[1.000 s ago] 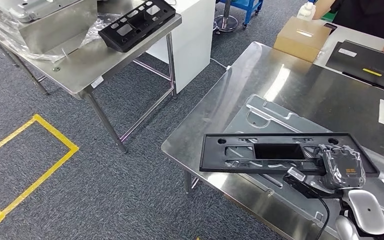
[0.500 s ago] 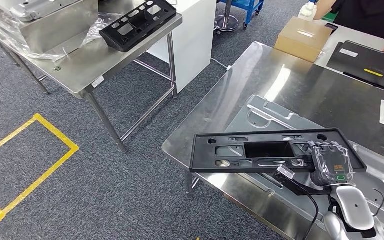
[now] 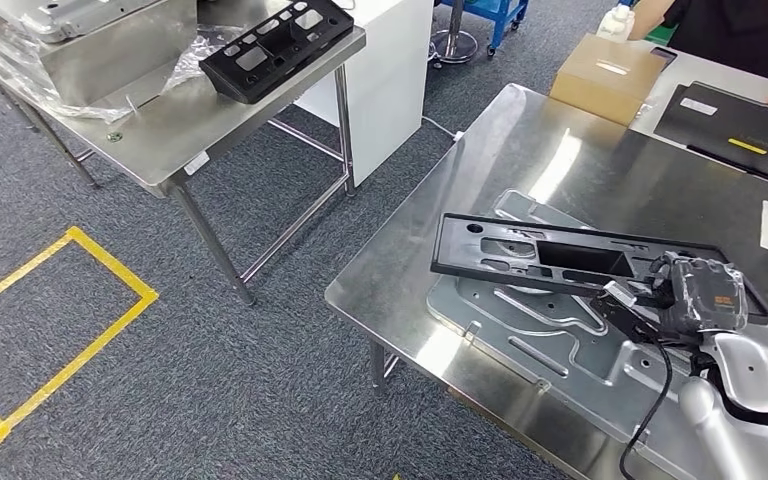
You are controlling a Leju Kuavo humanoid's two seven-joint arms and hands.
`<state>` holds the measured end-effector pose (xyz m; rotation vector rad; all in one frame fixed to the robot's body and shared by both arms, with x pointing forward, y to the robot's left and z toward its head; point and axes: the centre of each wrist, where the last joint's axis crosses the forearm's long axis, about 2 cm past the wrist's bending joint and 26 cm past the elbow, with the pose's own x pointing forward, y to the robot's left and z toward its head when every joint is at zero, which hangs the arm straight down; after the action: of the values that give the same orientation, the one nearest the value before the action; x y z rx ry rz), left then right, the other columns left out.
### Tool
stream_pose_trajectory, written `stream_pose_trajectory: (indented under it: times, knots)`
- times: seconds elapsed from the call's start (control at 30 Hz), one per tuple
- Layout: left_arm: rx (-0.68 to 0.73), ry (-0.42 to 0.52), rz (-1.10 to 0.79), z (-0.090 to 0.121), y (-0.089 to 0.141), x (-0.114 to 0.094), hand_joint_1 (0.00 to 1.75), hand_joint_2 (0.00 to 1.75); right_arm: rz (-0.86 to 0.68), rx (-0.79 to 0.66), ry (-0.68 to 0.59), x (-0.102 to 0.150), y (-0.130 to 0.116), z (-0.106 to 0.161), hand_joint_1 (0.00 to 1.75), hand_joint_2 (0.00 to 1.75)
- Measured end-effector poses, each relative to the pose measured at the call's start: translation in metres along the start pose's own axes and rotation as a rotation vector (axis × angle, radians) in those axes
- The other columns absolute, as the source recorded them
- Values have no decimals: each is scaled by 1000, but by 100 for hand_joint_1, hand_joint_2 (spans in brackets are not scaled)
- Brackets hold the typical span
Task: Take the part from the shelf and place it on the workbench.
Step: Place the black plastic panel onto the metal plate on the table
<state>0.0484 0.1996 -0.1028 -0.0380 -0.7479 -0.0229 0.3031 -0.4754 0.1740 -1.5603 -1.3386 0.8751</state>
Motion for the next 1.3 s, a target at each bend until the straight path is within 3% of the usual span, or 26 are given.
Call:
stream_pose_trajectory:
  times: [0.53, 0.67, 0.83, 0.97, 1.3]
  knots:
    - [3, -63, 21, 0, -1, 0, 0, 175, 3, 28, 34, -7, 11, 4, 175, 175]
    - [5, -17, 2, 0, -3, 1, 0, 175, 12, 20, 19, -4, 14, 0, 175, 175]
    - [-26, -23, 48, 0, -5, 1, 0, 175, 11, 19, 13, 1, 19, -8, 175, 175]
    - [-34, -10, 71, 1, -5, 0, 0, 175, 6, 17, 9, 4, 21, -15, 0, 0]
    - [-57, 36, 63, 1, -5, 0, 0, 175, 0, -1, 8, 10, 23, -21, 0, 0]
